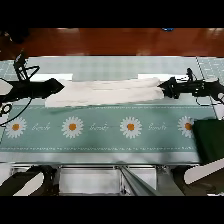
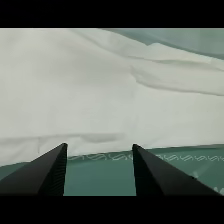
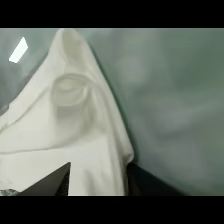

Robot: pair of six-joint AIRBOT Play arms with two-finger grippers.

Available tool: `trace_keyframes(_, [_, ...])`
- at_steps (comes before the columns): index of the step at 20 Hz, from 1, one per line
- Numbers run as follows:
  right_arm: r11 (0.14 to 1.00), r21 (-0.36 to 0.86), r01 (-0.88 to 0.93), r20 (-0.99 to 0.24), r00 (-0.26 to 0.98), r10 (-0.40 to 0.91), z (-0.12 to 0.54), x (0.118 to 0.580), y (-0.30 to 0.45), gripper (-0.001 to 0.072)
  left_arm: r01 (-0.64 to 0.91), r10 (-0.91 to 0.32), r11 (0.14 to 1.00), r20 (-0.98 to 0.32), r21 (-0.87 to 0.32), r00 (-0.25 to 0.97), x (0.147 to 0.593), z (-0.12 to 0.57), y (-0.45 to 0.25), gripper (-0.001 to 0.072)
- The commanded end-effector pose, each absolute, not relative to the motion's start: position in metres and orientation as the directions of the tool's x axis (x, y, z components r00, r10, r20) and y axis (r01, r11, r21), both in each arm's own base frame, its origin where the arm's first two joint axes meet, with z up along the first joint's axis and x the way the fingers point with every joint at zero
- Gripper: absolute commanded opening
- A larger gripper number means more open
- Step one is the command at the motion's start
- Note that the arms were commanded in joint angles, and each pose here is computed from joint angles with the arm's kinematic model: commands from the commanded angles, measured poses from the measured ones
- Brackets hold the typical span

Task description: Fold the shirts.

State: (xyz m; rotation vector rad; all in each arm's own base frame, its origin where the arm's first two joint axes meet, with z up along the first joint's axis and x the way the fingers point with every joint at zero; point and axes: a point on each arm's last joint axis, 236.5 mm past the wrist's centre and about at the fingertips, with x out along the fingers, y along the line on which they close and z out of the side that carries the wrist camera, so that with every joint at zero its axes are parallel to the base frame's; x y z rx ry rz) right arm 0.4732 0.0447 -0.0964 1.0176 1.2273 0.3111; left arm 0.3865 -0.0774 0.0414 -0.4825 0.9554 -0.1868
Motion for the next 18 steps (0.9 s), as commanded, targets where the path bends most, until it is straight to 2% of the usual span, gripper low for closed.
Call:
trace_keyframes(1, [0.567, 0.778, 0.273, -0.628, 0.298, 0.719, -0.104, 0.481, 0.081, 0.0405, -0.057, -0.382, 0.863, -0.723, -0.502, 0.576, 0.389, 0.042, -0.086, 0.0507])
trace_keyframes(2, [0.574, 0.778, 0.257, -0.628, 0.293, 0.721, -0.102, 0.484, 0.088, 0.0339, -0.059, -0.382, 0.863, -0.724, -0.501, 0.574, 0.389, 0.041, -0.086, 0.0507])
trace_keyframes(4, [0.588, 0.786, 0.193, -0.618, 0.290, 0.731, -0.089, 0.491, 0.098, 0.0023, -0.060, -0.383, 0.863, -0.726, -0.502, 0.572, 0.389, 0.040, -0.086, 0.0504])
trace_keyframes(5, [0.590, 0.792, 0.159, -0.608, 0.290, 0.739, -0.078, 0.494, 0.100, 0.0021, -0.060, -0.384, 0.863, -0.727, -0.502, 0.569, 0.389, 0.040, -0.087, 0.0386])
trace_keyframes(6, [0.591, 0.795, 0.135, -0.602, 0.293, 0.743, -0.067, 0.495, 0.099, 0.0021, -0.059, -0.384, 0.863, -0.728, -0.502, 0.569, 0.388, 0.040, -0.087, 0.0077])
trace_keyframes(7, [0.602, 0.790, 0.115, -0.606, 0.299, 0.737, -0.057, 0.496, 0.095, 0.0021, -0.054, -0.385, 0.864, -0.726, -0.501, 0.570, 0.389, 0.040, -0.088, 0.0017])
trace_keyframes(11, [0.738, 0.675, -0.001, -0.700, 0.315, 0.641, -0.015, 0.481, 0.072, 0.0021, -0.029, -0.413, 0.854, -0.712, -0.519, 0.568, 0.394, 0.038, -0.107, 0.0017])
trace_keyframes(14, [0.811, 0.582, -0.058, -0.759, 0.319, 0.567, 0.019, 0.462, 0.059, 0.0021, -0.030, -0.475, 0.800, -0.664, -0.599, 0.578, 0.408, 0.031, -0.146, 0.0016])
trace_keyframes(18, [0.871, 0.478, -0.115, -0.802, 0.348, 0.486, 0.065, 0.436, 0.046, 0.0021, 0.057, -0.571, 0.787, -0.689, -0.615, 0.447, 0.412, 0.006, -0.225, 0.0016])
